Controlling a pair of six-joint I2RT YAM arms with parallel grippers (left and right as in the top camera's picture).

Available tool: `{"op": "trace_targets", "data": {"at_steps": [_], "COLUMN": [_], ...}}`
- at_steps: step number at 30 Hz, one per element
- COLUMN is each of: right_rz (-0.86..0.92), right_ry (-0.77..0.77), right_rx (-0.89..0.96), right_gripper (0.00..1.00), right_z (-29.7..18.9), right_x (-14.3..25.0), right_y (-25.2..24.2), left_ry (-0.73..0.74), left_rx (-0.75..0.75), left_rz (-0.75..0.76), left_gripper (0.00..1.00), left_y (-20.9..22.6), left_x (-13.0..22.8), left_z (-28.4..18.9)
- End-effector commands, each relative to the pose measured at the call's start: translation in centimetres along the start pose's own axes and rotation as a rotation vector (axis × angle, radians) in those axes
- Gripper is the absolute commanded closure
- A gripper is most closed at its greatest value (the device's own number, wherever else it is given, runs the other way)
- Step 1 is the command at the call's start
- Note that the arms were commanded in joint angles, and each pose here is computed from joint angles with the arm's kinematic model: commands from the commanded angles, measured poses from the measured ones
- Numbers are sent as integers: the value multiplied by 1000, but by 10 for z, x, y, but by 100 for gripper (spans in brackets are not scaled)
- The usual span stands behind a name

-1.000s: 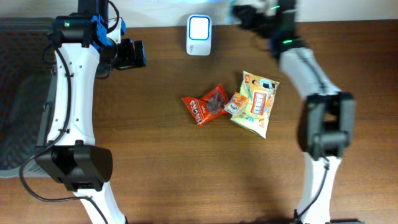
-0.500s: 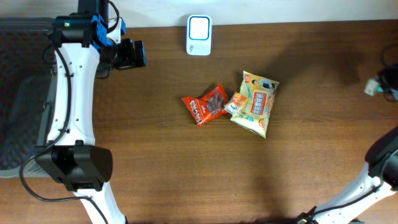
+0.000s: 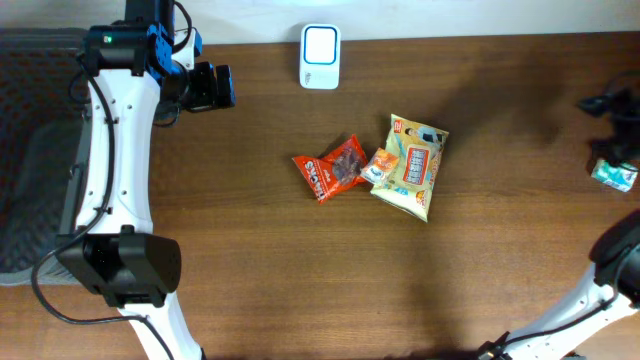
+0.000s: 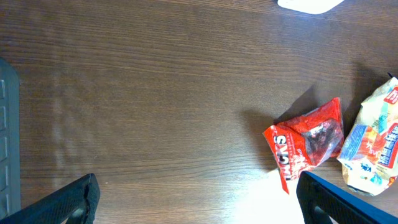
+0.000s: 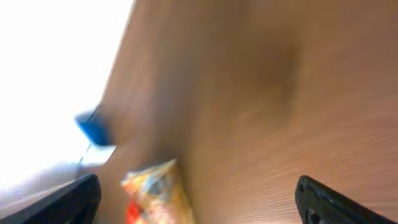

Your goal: Scan the item barcode

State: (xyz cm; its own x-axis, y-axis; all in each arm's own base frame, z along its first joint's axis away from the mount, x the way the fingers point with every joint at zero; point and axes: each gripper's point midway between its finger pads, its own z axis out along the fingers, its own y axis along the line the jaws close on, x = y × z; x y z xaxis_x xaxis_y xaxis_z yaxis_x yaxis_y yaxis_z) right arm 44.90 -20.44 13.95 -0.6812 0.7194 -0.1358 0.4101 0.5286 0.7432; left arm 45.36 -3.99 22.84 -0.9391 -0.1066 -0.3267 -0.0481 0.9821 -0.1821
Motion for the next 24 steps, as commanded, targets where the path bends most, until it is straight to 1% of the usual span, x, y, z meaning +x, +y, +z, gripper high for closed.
{"op": "trace_targets", "data": {"at_steps": [1,3,4,6,7,8,9,10,11,12,13,14,16,17,19,20,23,24], "right_rz": [-286,-339,-389,-474,-505,-557,-589,-617,-608,-586,-576,-579,-597,-587,-543,-524,-496,-501], "right_ry": [242,365,445,554,583,616,628,628,603,552,519,509,528,545,576,594,617,614], "right_rx": [-175,-41,28,53,47,36,47,124,252,430,530,563,572,578,574,562,563,558], "right_gripper": [1,1,1,1,2,6,8,8,9,9,9,9,13,21,32,34,35,38], "right_z": [54,83,100,123,130,141,148,158,163,166,166,166,166,164,156,153,145,146], "right_x": [71,110,139,186,201,221,232,242,244,243,244,246,256,261,266,269,270,269], "right_y": [72,76,84,107,117,130,135,134,125,112,105,104,106,105,105,105,103,103], "left_ry": [-18,-18,-18,-18,-18,-19,-18,-19,-18,-18,-18,-18,-18,-18,-18,-18,-19,-18], "left_rx": [0,0,0,0,0,0,0,0,0,0,0,0,0,0,0,0,0,0], "left_rz": [-4,-4,-4,-4,-4,-4,-4,-4,-4,-4,-4,-4,-4,-4,-4,-4,-4,-4], "left_gripper": [1,1,1,1,1,1,1,1,1,1,1,1,1,1,1,1,1,1], "left_y": [-2,-2,-2,-2,-2,-2,-2,-2,-2,-2,-2,-2,-2,-2,-2,-2,-2,-2], "left_x": [-2,-2,-2,-2,-2,-2,-2,-2,-2,-2,-2,-2,-2,-2,-2,-2,-2,-2], "left_z": [-6,-6,-6,-6,-6,-6,-6,-6,-6,-6,-6,-6,-6,-6,-6,-6,-6,-6]}}
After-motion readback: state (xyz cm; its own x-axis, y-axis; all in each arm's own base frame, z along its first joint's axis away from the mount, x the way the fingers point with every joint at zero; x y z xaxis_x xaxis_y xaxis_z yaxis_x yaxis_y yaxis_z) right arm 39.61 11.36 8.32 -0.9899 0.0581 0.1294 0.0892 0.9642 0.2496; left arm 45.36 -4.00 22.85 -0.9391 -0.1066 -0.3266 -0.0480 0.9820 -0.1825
